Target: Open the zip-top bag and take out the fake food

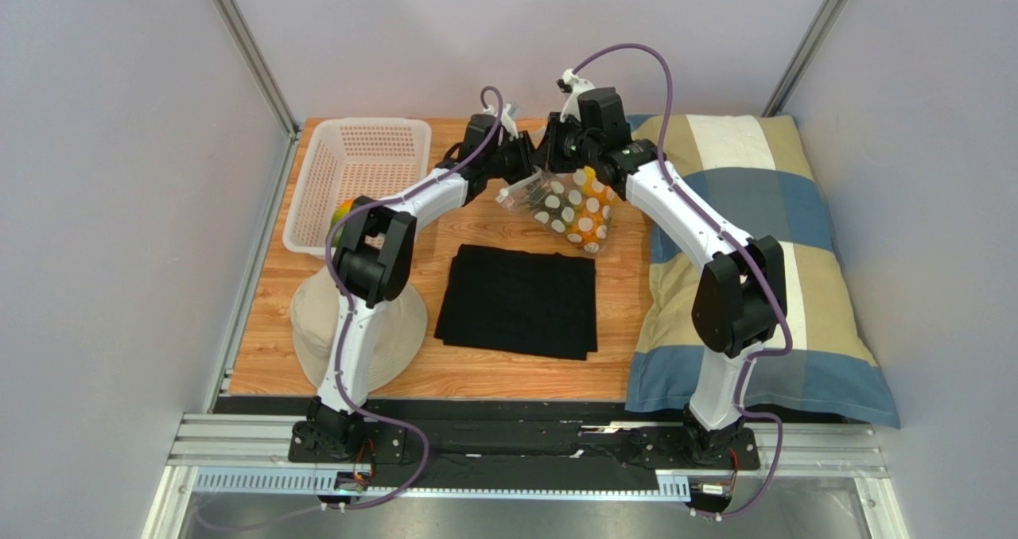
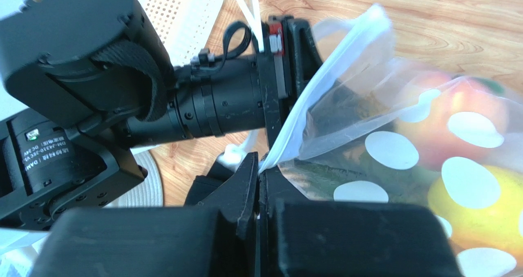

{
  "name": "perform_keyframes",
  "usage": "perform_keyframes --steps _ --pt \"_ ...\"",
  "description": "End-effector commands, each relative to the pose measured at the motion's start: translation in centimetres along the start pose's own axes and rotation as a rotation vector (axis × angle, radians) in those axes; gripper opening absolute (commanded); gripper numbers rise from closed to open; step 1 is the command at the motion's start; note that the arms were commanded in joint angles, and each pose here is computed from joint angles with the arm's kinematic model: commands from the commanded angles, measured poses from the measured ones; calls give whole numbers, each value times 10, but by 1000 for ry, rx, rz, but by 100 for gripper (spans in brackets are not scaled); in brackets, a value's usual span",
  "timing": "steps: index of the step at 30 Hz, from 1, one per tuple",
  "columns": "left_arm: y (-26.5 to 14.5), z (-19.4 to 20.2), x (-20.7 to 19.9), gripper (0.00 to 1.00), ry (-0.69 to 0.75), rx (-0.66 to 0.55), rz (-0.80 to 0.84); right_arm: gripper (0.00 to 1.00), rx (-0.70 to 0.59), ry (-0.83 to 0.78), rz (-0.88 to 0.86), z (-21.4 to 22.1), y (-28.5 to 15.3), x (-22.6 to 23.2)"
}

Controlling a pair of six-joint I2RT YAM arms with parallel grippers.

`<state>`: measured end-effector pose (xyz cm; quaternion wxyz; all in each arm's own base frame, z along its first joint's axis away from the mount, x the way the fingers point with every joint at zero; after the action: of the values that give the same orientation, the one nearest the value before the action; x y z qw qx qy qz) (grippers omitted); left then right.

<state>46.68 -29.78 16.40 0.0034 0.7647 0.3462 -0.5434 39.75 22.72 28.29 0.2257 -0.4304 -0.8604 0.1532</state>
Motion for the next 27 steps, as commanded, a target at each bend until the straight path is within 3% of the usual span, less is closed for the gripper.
perform_keyframes --steps 1,2,3,6,11,15,16,17,18,21,27 --pt "-23 -10 -26 29 99 -87 -10 0 -105 -51 -36 -22 -12 12" --pt "-32 -15 -36 26 120 -102 -9 0 -102 -51 -12 -21 -10 9" --pt "-36 -17 -39 17 149 -113 -23 0 -102 -60 5 -21 -10 6" --pt "-53 -19 -48 6 191 -129 -49 0 -82 -64 48 -18 -5 -5" --pt "-63 -8 -46 5 177 -78 -55 0 -96 -71 15 -23 -7 -5" --pt "-68 5 -39 37 181 10 -51 0 -123 -136 -33 -30 -8 -1" --pt "-70 7 -38 36 183 32 -69 0 -125 -144 -29 -30 -7 -2" --pt "-75 6 -41 32 204 28 -70 0 -116 -153 -21 -29 -5 -4" --pt "-78 5 -41 18 211 15 -89 0 -104 -152 -15 -27 0 -7" --pt "-91 3 -47 0 247 -16 -119 0 -84 -151 -13 -24 5 -8" --pt "-114 3 -62 0 293 -45 -133 0 -78 -153 13 -20 7 -11"
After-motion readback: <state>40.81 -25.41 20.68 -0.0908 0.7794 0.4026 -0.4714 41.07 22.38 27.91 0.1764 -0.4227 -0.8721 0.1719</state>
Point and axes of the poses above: each gripper's point midway between its finger pads, its own y axis out along the fingers, its own x axis along the line the jaws close on, z = x × y, the point moved 10 cm from there along -y, back along the fingers, and after that the axes turned 12 degrees about -y, right-handed, at the moved point
